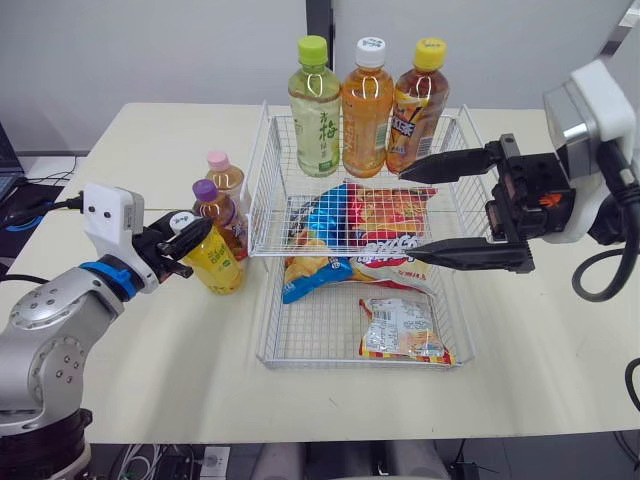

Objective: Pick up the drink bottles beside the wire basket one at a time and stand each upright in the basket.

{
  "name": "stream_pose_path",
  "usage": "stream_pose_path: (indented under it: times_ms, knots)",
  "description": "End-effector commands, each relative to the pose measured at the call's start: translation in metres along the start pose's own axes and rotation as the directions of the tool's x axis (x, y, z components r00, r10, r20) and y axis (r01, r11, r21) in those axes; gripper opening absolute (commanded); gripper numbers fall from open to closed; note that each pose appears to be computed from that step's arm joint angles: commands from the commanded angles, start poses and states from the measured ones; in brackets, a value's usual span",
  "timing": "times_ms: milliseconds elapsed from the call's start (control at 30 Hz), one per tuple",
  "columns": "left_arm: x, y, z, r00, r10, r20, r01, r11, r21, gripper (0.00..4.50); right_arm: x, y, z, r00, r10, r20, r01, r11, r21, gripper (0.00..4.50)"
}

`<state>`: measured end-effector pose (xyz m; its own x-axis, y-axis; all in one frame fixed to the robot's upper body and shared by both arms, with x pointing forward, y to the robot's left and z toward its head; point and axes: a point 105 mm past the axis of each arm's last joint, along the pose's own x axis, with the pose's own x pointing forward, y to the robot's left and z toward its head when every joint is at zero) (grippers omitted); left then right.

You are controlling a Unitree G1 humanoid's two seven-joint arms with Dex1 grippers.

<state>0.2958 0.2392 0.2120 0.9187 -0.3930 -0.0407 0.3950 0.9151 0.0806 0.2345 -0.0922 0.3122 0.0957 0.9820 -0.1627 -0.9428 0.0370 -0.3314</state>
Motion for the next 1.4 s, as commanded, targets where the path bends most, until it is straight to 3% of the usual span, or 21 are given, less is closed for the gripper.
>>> stream_pose_path:
  times_ms: [33, 200, 400, 767, 867, 1167, 1267, 1400]
  knots:
    - [-0.010, -0.002, 0.029, 0.996, -0.046, 0.072, 0.042, 0.998, 0.044, 1.39, -0.002, 0.002, 0.011, 1.000, -0.005, 0.015, 0.006, 0.999, -0.051, 4.50]
    - [-0.021, -0.007, 0.055, 0.991, -0.116, 0.073, 0.110, 0.990, 0.092, 1.39, -0.004, 0.001, 0.012, 1.000, -0.010, 0.016, 0.011, 0.999, -0.053, 4.50]
    - [-0.045, 0.007, 0.096, 0.990, -0.132, 0.056, 0.120, 0.978, 0.173, 1.39, -0.005, 0.000, 0.012, 1.000, -0.006, 0.018, 0.007, 0.998, -0.059, 4.50]
    - [-0.062, 0.005, 0.200, 0.946, -0.299, 0.124, 0.248, 0.916, 0.315, 1.39, -0.009, -0.010, 0.018, 0.998, -0.042, 0.038, 0.045, 0.995, -0.084, 4.50]
    - [-0.060, 0.005, 0.215, 0.933, -0.332, 0.139, 0.271, 0.902, 0.336, 1.39, -0.012, -0.012, 0.017, 0.998, -0.062, 0.025, 0.064, 0.994, -0.090, 4.50]
    - [-0.039, -0.026, 0.281, 0.813, -0.538, 0.225, 0.430, 0.814, 0.391, 1.39, -0.036, -0.016, 0.019, 0.983, -0.182, -0.032, 0.177, 0.977, -0.120, 4.50]
    - [-0.026, -0.044, 0.291, 0.752, -0.623, 0.215, 0.527, 0.764, 0.371, 1.39, -0.042, -0.015, 0.015, 0.975, -0.214, -0.054, 0.207, 0.971, -0.118, 4.50]
    - [0.002, -0.070, 0.283, 0.669, -0.726, 0.159, 0.655, 0.677, 0.336, 1.39, -0.049, -0.016, 0.014, 0.964, -0.258, -0.067, 0.249, 0.961, -0.120, 4.50]
